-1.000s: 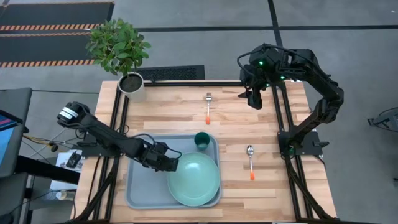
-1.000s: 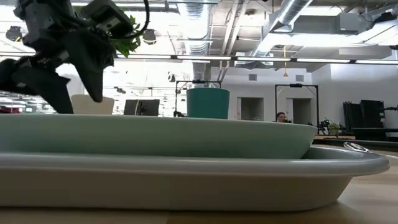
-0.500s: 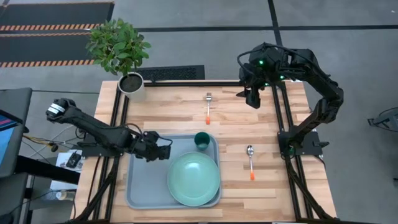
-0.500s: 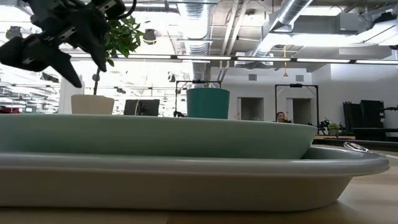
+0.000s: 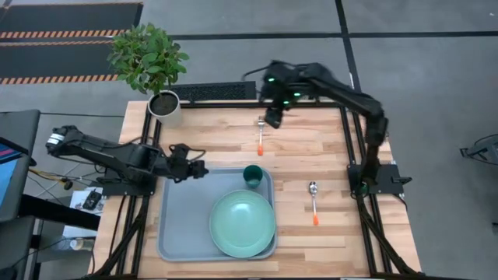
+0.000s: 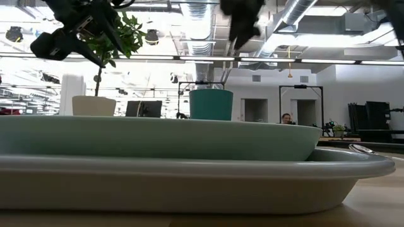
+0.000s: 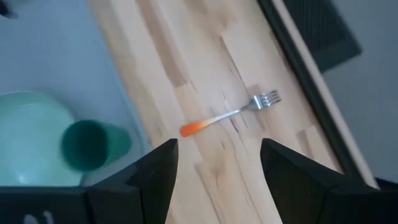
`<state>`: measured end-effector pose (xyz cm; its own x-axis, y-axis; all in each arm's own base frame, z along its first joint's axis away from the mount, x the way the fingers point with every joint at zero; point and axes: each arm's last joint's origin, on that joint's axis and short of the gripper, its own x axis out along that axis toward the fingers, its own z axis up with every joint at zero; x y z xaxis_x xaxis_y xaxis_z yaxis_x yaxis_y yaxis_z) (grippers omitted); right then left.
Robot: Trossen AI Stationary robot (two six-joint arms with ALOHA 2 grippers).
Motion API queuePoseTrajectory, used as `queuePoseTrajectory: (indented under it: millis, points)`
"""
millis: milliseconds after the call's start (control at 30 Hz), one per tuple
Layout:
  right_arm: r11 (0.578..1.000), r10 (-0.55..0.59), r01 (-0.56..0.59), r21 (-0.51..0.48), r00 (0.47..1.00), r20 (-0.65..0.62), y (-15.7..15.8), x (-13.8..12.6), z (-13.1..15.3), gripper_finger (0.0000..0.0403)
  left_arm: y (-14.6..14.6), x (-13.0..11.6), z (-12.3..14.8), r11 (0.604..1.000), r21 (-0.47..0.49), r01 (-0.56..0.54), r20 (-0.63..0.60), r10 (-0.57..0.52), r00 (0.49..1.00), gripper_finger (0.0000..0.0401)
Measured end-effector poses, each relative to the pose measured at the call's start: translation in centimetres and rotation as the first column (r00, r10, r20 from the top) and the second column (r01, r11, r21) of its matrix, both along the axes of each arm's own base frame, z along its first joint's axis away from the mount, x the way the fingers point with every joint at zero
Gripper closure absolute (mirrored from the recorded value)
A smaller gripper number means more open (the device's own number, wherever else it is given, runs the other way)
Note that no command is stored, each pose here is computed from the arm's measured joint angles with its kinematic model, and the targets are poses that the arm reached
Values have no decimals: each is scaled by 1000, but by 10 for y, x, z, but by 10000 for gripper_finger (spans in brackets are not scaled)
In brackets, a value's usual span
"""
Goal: Pick and place plate/cup/fork/spoon on tray
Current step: Put the orange fork to the left side of the green plate on the blue serving tray
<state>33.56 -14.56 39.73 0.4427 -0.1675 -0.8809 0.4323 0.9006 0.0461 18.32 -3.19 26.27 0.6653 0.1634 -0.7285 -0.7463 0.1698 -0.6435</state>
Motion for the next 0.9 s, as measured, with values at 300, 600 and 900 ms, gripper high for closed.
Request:
queuePoseTrajectory:
  millis: [300, 600, 900]
  points:
    - [972, -169, 199, 127, 961, -219, -55, 50, -104, 148, 13, -26, 8, 997, 55, -50, -30, 52, 998, 206]
    - [933, -281, 331, 143, 916, -287, -77, 71, -163, 148, 16, -37, 5, 994, 91, -57, -104, 66, 992, 206]
    - [907, -334, 394, 153, 890, -312, -82, 75, -183, 148, 16, -38, 4, 993, 111, -38, -123, 51, 991, 206]
